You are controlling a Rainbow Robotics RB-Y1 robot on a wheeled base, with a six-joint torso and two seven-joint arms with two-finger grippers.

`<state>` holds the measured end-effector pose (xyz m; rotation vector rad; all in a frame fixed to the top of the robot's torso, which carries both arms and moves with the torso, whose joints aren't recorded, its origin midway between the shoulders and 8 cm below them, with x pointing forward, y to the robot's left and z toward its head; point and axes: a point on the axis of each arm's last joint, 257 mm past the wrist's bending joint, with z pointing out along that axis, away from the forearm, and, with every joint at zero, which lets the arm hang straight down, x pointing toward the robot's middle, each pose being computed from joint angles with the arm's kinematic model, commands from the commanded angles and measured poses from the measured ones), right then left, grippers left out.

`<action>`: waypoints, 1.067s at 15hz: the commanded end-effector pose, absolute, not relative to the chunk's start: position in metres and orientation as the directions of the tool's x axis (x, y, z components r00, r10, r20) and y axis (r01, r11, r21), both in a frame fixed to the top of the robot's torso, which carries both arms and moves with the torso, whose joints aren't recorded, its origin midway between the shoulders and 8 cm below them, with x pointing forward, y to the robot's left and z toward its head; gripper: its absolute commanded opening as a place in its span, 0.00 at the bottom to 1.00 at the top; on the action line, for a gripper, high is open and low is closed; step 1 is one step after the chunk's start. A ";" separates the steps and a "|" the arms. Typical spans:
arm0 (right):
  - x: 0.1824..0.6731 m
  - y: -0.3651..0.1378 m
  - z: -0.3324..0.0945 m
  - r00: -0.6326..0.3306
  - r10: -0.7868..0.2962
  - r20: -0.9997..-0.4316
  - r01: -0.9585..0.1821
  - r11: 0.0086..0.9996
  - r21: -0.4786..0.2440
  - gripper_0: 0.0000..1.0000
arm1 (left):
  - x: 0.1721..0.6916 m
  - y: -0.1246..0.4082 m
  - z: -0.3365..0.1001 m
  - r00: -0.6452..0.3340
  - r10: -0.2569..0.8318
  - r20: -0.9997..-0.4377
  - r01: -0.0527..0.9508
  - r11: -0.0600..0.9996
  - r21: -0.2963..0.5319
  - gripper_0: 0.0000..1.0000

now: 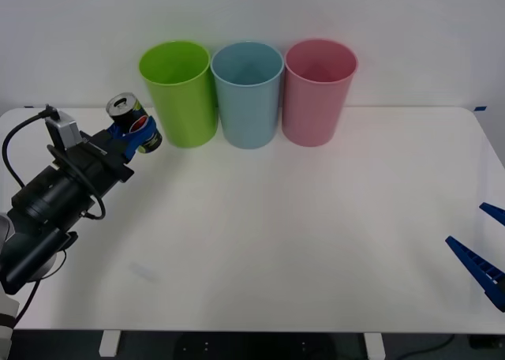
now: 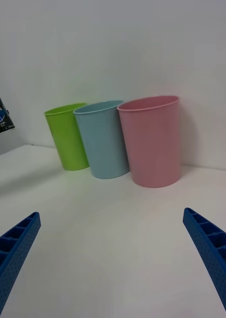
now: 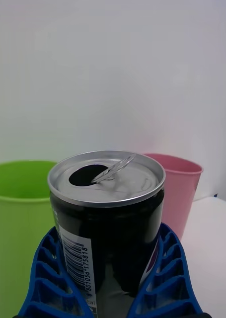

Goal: Grasp the object on the table and drop it into the matching bin: aluminum can to the light blue bin, PET bottle to the pink bin.

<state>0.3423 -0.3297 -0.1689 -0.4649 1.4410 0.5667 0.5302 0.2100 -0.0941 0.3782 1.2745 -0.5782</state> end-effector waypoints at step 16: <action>0.342 -0.330 -0.169 0.041 0.082 -0.996 -0.618 0.785 0.039 1.00 | 0.593 0.156 0.004 0.206 -0.265 -0.942 0.614 0.784 -0.086 0.00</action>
